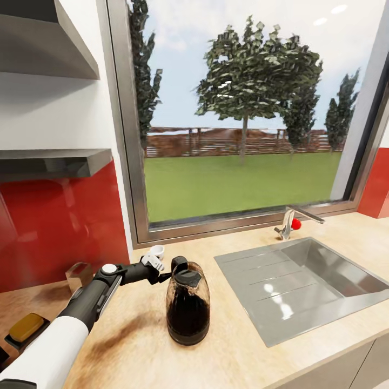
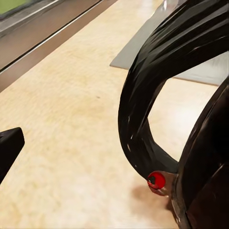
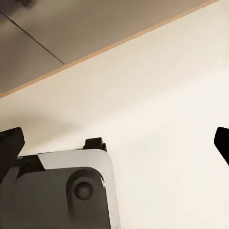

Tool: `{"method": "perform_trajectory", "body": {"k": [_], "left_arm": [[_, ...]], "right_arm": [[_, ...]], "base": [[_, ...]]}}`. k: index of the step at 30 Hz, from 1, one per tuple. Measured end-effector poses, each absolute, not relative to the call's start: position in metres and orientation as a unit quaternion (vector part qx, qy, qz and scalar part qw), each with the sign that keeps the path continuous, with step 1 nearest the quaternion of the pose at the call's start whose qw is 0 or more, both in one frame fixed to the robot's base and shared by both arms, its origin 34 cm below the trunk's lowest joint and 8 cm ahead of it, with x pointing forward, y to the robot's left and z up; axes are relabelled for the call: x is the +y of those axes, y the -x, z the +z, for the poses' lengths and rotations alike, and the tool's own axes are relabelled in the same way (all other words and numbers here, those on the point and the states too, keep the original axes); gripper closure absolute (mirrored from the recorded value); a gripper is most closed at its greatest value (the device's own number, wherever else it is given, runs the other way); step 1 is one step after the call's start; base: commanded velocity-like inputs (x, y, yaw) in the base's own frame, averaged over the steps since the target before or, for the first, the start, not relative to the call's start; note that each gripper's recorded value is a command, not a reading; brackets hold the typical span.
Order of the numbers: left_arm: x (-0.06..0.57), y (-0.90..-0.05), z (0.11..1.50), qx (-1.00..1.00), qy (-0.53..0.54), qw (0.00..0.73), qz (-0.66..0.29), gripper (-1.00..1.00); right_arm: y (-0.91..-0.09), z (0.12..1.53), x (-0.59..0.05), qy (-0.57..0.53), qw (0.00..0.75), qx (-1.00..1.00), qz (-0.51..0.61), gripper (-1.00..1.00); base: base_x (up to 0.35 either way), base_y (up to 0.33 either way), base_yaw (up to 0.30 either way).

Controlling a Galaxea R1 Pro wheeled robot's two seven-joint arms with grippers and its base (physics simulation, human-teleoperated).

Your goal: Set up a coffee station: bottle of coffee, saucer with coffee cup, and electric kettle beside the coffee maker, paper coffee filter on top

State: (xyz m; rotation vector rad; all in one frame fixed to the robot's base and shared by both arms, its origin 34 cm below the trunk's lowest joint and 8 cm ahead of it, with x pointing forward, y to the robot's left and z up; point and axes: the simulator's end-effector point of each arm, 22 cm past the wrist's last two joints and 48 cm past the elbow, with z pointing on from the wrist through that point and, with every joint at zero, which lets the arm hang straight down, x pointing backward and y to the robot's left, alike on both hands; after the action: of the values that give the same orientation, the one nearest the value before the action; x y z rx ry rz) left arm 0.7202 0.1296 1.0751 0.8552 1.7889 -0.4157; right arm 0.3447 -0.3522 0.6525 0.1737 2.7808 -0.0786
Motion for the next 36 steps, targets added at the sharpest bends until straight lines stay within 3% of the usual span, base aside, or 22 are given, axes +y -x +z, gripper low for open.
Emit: {"method": "perform_trajectory", "body": {"k": [36], "left_arm": [[0.126, -0.71, 1.079, 0.741, -0.388, 0.513, -0.193, -1.0]], "right_arm": [[-0.339, 0.651, -0.353, -0.061, 0.173, 0.983, -0.029, -1.0]], "base": [[0.012, 0.0, 0.0]]}}
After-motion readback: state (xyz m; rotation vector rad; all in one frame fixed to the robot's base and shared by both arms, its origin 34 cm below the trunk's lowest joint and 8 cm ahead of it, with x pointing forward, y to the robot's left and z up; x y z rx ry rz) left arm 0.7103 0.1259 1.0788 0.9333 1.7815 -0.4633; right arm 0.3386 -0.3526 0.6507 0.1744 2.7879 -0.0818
